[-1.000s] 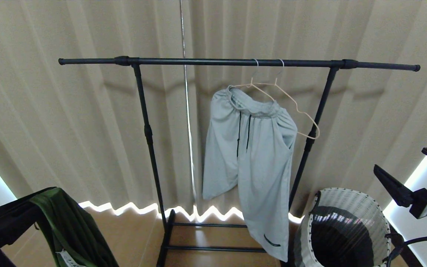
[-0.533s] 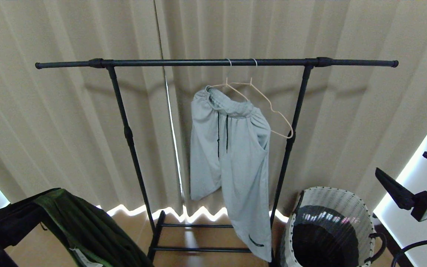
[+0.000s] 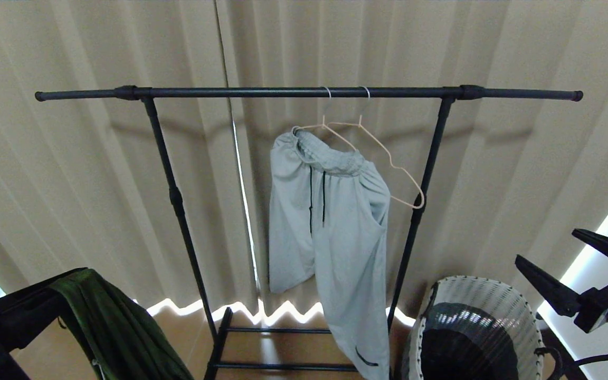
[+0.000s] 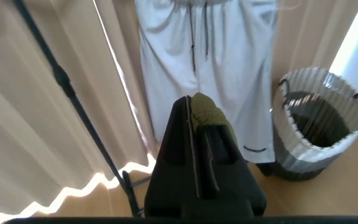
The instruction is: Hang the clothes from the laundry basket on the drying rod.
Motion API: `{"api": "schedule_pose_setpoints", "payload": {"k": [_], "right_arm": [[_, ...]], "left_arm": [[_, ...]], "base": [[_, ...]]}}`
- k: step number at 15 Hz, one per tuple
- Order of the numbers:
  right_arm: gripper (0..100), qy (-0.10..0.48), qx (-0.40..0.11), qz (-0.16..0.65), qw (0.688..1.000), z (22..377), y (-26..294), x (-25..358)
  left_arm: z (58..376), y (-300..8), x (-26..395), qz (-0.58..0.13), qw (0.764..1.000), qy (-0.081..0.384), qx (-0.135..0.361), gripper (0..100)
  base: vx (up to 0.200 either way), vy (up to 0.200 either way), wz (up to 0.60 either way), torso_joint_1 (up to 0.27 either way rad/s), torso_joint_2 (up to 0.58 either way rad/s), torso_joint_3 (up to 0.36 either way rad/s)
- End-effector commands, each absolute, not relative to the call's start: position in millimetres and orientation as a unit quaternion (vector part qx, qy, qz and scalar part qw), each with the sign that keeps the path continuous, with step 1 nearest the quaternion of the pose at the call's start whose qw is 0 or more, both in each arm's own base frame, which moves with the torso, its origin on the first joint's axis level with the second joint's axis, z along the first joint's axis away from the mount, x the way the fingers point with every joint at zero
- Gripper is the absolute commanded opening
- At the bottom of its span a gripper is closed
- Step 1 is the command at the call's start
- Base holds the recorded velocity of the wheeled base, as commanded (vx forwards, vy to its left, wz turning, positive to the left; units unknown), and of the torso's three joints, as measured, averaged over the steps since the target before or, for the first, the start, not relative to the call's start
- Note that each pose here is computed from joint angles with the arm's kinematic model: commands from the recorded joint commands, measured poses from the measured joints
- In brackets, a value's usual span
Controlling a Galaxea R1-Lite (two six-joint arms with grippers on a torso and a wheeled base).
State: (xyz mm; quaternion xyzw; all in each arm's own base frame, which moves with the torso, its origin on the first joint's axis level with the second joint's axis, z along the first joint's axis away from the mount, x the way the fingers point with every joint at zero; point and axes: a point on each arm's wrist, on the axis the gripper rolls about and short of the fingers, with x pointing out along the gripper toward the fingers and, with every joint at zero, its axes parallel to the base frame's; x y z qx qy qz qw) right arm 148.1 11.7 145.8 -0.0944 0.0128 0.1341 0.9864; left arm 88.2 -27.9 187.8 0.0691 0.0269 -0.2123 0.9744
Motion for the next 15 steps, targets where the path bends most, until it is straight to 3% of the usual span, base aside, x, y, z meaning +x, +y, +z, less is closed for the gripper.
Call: {"api": "schedule_pose_setpoints", "payload": {"k": [1,5,11,15], "right_arm": [[100,0.029,-0.094,0.149,0.984,141.1,16.2,155.7],[100,0.048,-0.092,0.158,0.982,137.8,19.2,168.3],[100,0.07,-0.062,0.227,0.969,176.2,46.0,176.9],[100,0.112,-0.047,0.23,0.966,208.4,54.8,204.3]], "left_arm": [[187.7,-28.1,88.5,-0.212,0.974,0.028,0.069,0],[187.1,-28.1,88.7,-0.212,0.974,0.029,0.069,0],[182.6,-23.9,90.3,-0.19,0.978,0.041,0.071,0],[178.1,-23.7,89.2,-0.191,0.977,0.046,0.082,0]], "base": [[0.2,0.0,0.0,0.012,0.01,0.002],[0.2,0.0,0.0,0.002,0.0,0.002],[0.2,0.0,0.0,0.003,0.0,0.005],[0.0,0.0,0.0,0.0,0.0,0.0]]}}
